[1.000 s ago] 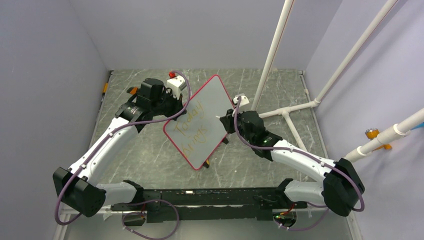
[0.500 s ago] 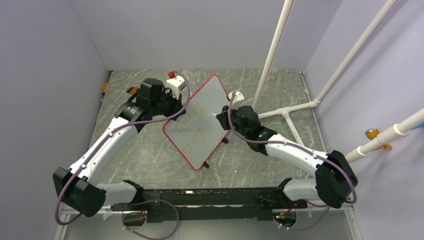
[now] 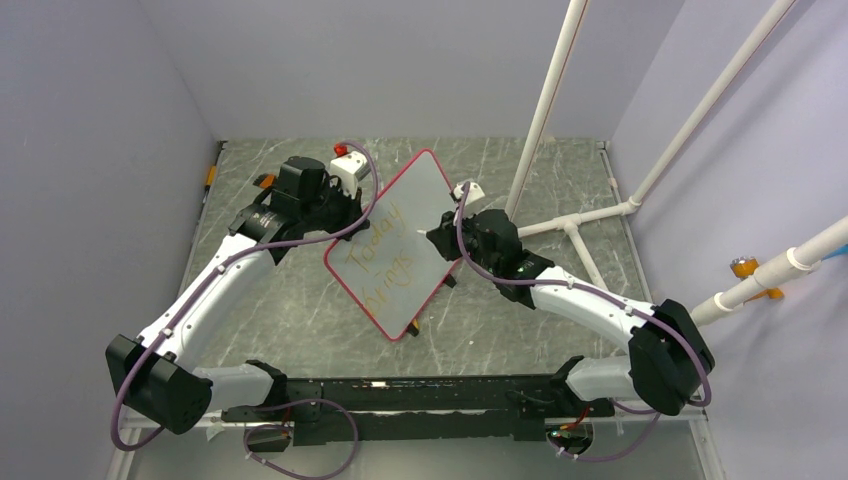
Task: Write a sentence on the whiteboard
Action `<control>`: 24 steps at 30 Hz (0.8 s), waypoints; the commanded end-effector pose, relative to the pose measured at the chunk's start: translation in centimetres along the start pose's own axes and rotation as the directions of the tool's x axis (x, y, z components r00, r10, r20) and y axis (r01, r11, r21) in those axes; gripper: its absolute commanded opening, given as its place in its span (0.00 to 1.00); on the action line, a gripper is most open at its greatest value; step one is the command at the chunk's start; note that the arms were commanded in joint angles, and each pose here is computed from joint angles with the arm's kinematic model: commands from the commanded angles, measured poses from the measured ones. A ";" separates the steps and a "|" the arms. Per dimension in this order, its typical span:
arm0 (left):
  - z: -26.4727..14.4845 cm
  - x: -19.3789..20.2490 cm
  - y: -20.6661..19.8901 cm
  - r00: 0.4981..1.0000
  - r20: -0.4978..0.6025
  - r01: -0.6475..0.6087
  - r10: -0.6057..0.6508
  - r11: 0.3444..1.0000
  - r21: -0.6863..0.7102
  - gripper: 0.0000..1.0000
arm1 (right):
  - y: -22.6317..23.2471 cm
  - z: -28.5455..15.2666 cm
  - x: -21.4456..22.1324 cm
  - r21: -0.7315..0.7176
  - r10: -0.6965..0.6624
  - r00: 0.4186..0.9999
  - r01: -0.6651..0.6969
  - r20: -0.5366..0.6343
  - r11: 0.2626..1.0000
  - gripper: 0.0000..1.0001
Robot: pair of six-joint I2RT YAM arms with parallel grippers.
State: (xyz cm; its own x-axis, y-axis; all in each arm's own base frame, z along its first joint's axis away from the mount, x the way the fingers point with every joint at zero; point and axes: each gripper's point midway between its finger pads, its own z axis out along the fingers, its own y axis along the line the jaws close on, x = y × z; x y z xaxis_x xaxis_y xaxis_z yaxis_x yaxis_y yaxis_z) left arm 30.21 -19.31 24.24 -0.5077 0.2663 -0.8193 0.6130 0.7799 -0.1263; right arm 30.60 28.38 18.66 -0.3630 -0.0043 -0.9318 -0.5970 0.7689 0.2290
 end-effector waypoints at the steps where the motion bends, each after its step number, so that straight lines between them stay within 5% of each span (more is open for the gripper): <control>1: 0.0 3.5 3.2 0.984 -0.143 -0.122 0.103 0.984 -0.130 0.00 | 2.1 -0.2 -0.5 -0.107 0.005 1.000 -0.002 0.022 0.994 0.00; 24: -0.1 3.5 3.2 0.985 -0.141 -0.121 0.102 0.984 -0.133 0.00 | -0.8 -0.5 1.0 0.057 0.009 0.999 -0.007 -0.034 0.998 0.00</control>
State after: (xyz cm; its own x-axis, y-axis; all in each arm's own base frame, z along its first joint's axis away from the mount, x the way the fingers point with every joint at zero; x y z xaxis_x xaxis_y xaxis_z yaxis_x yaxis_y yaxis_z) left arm 30.26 -19.29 24.27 -0.5063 0.2649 -0.8206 0.6124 0.7805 -0.1258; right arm 29.22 27.54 16.57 -0.4100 -0.0273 -0.9117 -0.5862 0.7736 0.2404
